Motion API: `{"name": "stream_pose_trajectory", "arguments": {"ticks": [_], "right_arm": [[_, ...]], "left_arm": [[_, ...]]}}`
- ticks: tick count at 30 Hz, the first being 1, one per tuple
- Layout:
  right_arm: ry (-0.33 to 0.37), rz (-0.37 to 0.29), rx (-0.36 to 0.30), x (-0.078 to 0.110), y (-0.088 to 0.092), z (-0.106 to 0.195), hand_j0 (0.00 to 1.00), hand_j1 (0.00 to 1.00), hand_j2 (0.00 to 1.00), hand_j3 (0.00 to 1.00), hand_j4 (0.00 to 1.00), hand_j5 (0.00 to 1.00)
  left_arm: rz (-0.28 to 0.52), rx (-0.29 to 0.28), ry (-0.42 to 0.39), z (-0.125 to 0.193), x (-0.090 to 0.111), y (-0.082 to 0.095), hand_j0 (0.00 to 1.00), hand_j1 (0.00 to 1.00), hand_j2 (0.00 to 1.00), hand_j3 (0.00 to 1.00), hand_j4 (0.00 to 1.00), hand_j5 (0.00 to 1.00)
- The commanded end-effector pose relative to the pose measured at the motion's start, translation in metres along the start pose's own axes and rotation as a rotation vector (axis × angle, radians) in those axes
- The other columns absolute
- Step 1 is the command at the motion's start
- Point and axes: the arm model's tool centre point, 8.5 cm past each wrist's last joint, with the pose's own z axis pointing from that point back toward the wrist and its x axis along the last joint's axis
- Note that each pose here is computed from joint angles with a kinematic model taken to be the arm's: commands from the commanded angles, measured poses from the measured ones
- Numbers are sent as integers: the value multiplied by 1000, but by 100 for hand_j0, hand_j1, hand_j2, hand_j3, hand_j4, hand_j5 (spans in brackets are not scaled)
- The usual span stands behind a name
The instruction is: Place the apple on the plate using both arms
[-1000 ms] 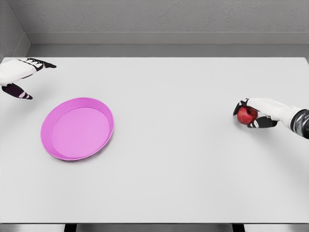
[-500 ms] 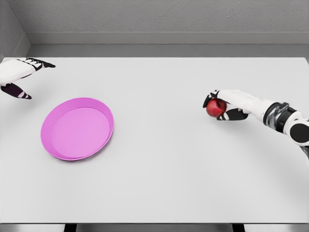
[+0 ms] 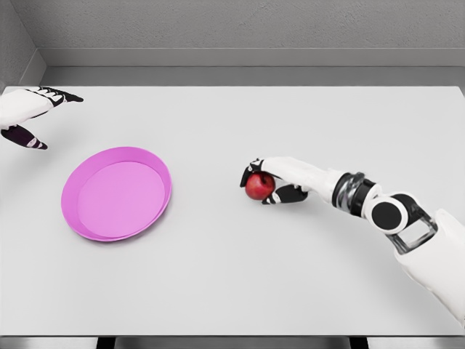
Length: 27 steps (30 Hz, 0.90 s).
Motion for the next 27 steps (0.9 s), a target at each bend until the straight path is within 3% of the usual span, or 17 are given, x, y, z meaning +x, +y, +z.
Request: {"name": "stream_pose_trajectory", "arguments": {"ticks": [1, 10, 11, 12, 13, 20, 21, 24, 27], "right_arm": [[-29, -12, 16, 9, 9, -8, 50, 50, 50, 50, 50, 50], [-32, -7, 18, 13, 8, -13, 50, 50, 50, 50, 50, 50], [-27, -10, 16, 12, 7, -12, 58, 58, 58, 58, 58, 58], [-19, -16, 12, 11, 7, -12, 86, 86, 86, 86, 86, 86], [1, -28, 6, 9, 6, -12, 100, 100, 100, 100, 100, 100], [7, -23, 3, 7, 4, -10, 100, 100, 100, 100, 100, 100], [26, -19, -11, 0, -2, -3, 100, 100, 100, 100, 100, 100], [157, 26, -137, -40, -57, 54, 100, 100, 100, 100, 100, 100], [219, 44, -205, -54, -89, 89, 100, 100, 100, 100, 100, 100]], "left_arm": [[5, 5, 1, 1, -1, 1, 100, 100, 100, 100, 100, 100], [5, 5, 1, 1, -1, 1, 100, 100, 100, 100, 100, 100], [5, 5, 1, 1, -1, 1, 100, 100, 100, 100, 100, 100], [5, 5, 1, 1, -1, 1, 100, 100, 100, 100, 100, 100], [5, 5, 1, 1, -1, 1, 100, 100, 100, 100, 100, 100], [4, 5, 0, 0, 0, 1, 100, 100, 100, 100, 100, 100], [1, 2, 0, 0, 0, 1, 100, 100, 100, 100, 100, 100], [-1, 2, -3, -1, 1, 1, 100, 100, 100, 100, 100, 100], [-13, 3, -32, -6, 11, 3, 100, 100, 100, 100, 100, 100]]}}
